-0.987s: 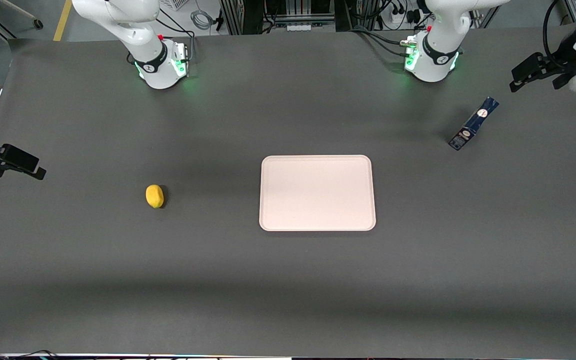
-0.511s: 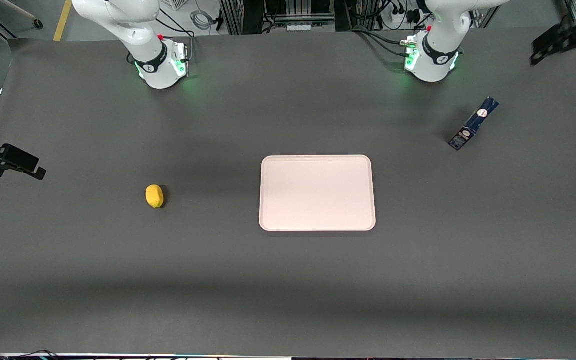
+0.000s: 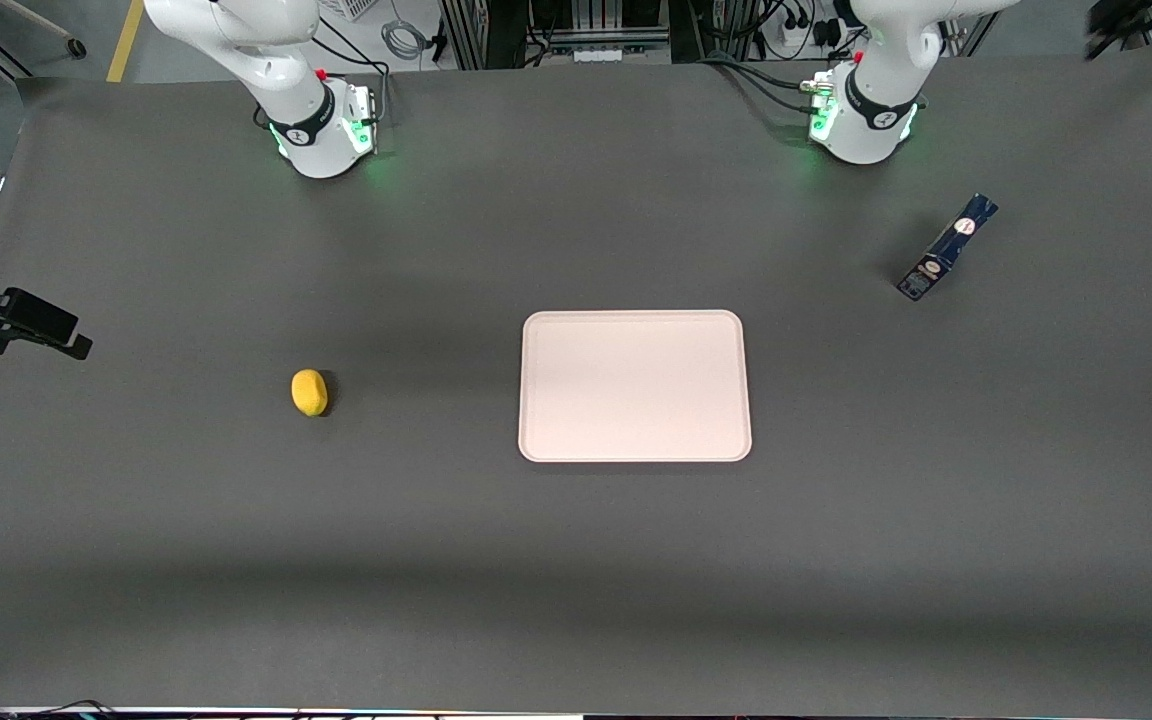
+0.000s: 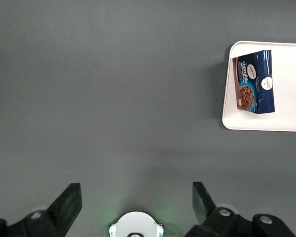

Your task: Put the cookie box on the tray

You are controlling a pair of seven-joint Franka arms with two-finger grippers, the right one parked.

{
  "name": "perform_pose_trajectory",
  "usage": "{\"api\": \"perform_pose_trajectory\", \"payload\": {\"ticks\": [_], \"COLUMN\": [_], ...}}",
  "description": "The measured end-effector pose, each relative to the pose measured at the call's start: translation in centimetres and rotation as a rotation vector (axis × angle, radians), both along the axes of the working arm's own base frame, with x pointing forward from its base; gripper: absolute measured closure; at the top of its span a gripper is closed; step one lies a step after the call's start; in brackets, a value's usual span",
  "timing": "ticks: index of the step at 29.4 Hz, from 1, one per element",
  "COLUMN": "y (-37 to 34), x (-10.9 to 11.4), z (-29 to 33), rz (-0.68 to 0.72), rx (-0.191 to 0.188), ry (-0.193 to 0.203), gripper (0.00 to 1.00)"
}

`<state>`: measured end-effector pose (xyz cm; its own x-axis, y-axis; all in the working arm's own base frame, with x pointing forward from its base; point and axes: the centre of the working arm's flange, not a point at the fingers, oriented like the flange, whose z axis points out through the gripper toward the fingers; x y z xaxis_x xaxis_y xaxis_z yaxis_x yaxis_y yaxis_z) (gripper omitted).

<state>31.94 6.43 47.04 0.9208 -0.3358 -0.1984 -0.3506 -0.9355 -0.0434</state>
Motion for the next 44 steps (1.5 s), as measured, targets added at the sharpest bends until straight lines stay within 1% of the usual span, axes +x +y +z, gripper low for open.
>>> {"api": "perform_pose_trajectory", "payload": {"ticks": [5,7,12,21,22,23,30,34,35,36,40,41,44], "y": [0.1,0.3,1.1,1.6,1.6,1.5,1.2,1.1,1.1,1.1,1.1,1.1,1.5], "x": [-0.2,-0.1,0.5,1.8,1.7,1.7,1.2,1.0,1.0,1.0,0.9,0.9,0.8], "z": [-6.0,-7.6,-11.2,-16.6,-18.0,-18.2,-20.3,-21.7,-21.9,-22.2,-22.7,-22.7,-22.8], "rz": [-0.054,-0.072,-0.096,-0.135,-0.139,-0.14,-0.151,-0.153,-0.154,-0.154,-0.152,-0.151,-0.138], "rx": [-0.023,-0.034,-0.058,-0.08,-0.085,-0.085,-0.088,-0.091,-0.092,-0.093,-0.095,-0.095,-0.098], "ry": [-0.021,-0.027,-0.058,-0.044,-0.032,-0.031,-0.062,-0.059,-0.056,-0.053,-0.043,-0.043,-0.045], "gripper": [0.0,0.0,0.0,0.0,0.0,0.0,0.0,0.0,0.03,0.12,0.33,0.36,0.51]}}
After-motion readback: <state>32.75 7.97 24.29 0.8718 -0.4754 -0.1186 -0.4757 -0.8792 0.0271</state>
